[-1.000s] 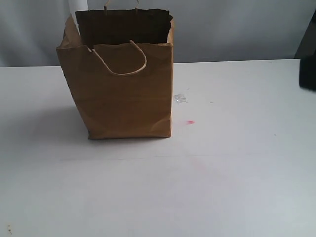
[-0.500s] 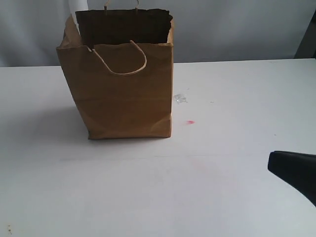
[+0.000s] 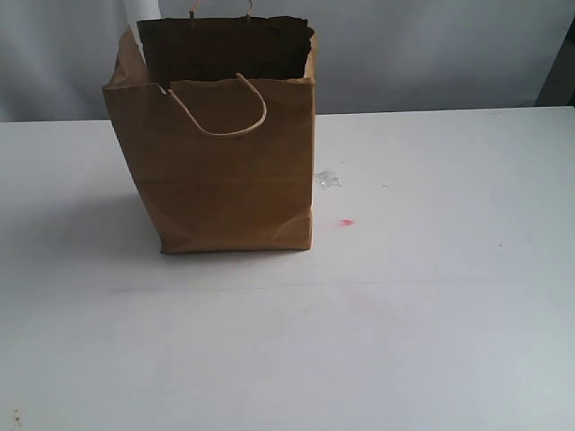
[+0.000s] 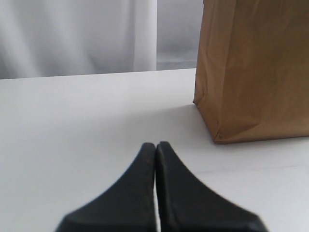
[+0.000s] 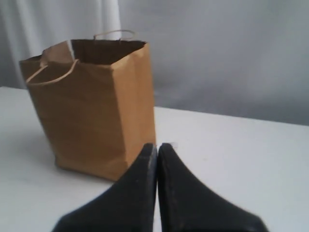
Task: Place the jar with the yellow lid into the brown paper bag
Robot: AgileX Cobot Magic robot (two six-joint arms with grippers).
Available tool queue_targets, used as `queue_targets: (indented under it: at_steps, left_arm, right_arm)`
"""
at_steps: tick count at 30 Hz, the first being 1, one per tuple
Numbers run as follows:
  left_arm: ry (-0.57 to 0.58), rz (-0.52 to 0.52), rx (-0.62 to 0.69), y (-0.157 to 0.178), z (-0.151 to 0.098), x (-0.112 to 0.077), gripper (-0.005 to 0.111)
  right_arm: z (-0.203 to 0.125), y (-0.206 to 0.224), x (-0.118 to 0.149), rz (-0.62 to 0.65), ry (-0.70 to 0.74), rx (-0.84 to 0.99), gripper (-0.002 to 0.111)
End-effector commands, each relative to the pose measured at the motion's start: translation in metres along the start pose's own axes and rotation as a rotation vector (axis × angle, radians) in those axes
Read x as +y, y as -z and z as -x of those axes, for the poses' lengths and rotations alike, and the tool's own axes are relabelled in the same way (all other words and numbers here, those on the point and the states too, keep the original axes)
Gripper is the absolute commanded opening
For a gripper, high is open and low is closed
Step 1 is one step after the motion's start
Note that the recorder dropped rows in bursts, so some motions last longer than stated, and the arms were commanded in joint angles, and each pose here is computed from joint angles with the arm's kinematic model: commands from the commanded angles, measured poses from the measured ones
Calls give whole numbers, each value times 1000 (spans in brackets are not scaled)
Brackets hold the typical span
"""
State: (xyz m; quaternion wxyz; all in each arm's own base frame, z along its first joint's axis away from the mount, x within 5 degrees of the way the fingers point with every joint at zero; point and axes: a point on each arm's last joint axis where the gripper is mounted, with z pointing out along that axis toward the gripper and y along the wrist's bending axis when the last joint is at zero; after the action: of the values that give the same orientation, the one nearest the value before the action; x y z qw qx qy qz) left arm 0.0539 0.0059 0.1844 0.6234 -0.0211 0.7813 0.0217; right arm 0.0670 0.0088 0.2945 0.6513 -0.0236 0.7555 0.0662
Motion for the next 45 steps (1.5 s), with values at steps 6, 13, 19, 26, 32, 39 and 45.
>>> queue_targets:
  at_steps: [6, 13, 19, 26, 32, 39, 45]
  left_arm:
    - [6, -8, -8, 0, 1, -1, 1]
    - [6, -8, -8, 0, 1, -1, 1]
    - [6, -8, -8, 0, 1, -1, 1]
    - [6, -8, -8, 0, 1, -1, 1]
    - [6, -8, -8, 0, 1, -1, 1]
    - [6, -8, -8, 0, 1, -1, 1]
    - [6, -8, -8, 0, 1, -1, 1]
  right_arm:
    - [-25, 10, -9, -105, 178, -98, 0]
    - [-76, -1, -10, -71, 180, -161, 0]
    - [-102, -5, -13, -80, 103, 17, 0]
    - [-112, -5, -12, -76, 29, 121, 0]
    - [-112, -5, -12, -76, 29, 121, 0]
    - [-112, -5, -12, -76, 29, 121, 0]
    - [-112, -5, -12, -76, 29, 121, 0]
